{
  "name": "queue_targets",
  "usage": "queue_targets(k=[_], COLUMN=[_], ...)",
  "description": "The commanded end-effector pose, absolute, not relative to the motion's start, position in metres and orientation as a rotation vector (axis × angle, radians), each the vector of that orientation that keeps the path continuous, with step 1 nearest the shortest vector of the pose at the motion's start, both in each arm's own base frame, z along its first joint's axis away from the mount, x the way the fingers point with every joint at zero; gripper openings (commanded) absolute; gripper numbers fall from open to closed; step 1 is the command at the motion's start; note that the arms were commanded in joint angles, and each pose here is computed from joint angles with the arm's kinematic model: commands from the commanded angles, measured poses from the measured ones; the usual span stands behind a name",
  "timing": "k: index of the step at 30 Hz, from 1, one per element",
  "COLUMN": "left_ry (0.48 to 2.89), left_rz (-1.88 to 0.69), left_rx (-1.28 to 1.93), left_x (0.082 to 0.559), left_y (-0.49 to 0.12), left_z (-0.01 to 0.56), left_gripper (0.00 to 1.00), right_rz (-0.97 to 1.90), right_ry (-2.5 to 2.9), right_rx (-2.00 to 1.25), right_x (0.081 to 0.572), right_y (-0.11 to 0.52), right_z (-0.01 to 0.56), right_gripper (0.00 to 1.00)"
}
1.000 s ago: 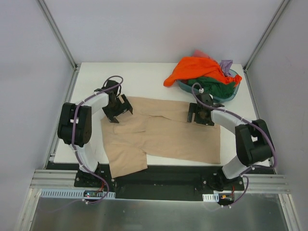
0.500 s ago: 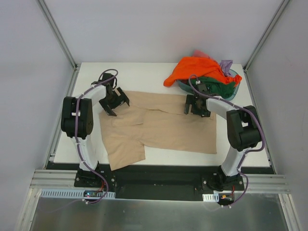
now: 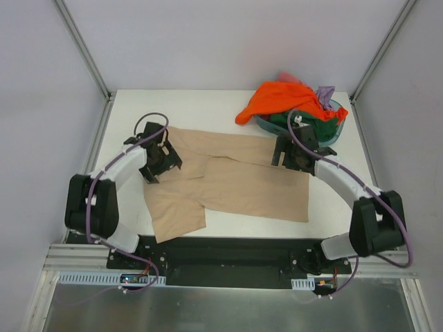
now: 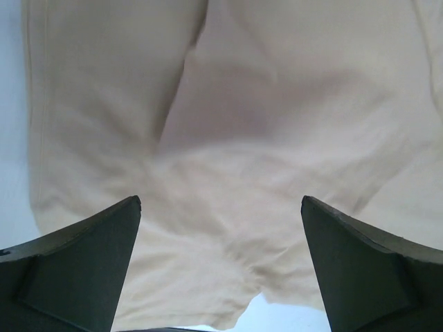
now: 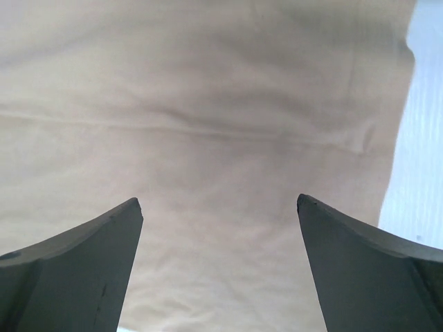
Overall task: Fold and stack the t-shirts
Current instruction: Fold the flattened tshirt in 1/3 of the way, then grap the side of the flattened tshirt closest away from the robot with both arms
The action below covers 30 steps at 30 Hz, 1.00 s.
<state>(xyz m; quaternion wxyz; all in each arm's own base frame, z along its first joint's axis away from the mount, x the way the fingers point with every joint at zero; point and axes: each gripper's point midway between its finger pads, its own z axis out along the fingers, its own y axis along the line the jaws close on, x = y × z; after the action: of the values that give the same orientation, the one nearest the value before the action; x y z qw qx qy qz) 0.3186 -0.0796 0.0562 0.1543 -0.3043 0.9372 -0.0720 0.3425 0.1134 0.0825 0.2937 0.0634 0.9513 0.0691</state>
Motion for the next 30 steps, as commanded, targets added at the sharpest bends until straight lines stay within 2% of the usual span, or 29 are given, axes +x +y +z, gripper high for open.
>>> queue_targets(k=[1, 6, 11, 15, 20, 26, 30], left_ry=[2.703, 2.762, 2.826, 2.927, 2.964, 2.941, 2.965], left_rz=[-0.064, -0.065, 0.050, 0.036, 0.082, 0.067, 0.062], left_rx=[-0.842, -0.823, -0.827, -0.812, -0.803, -0.792, -0.790], left_x=[0.247, 0.172, 0.117, 0.086, 0.068, 0.081, 0.085], left_y=[-0.082, -0.091, -0.089, -0.097, -0.098, -0.108, -0.116], left_z=[0.063, 0.057, 0.055, 0.046, 0.037, 0.025, 0.012], left_gripper=[0.99, 0.98, 0.92, 0.80, 0.71, 0.64, 0.54], right_rz=[0.280, 0.314, 0.371, 0.363, 0.341, 0.341, 0.328], right_ry=[2.513, 2.514, 2.495, 2.489, 2.498, 2.510, 2.514], right_rx=[0.204, 0.208, 0.192, 0.182, 0.181, 0.169, 0.168], right_x=[0.303, 0.283, 0.280, 0.277, 0.276, 0.278, 0.278], right_y=[0.114, 0.112, 0.117, 0.115, 0.112, 0.114, 0.112], right_z=[0.083, 0.077, 0.081, 0.081, 0.077, 0.075, 0.074], right_gripper=[0.96, 0.96, 0.96, 0.96, 0.96, 0.96, 0.96])
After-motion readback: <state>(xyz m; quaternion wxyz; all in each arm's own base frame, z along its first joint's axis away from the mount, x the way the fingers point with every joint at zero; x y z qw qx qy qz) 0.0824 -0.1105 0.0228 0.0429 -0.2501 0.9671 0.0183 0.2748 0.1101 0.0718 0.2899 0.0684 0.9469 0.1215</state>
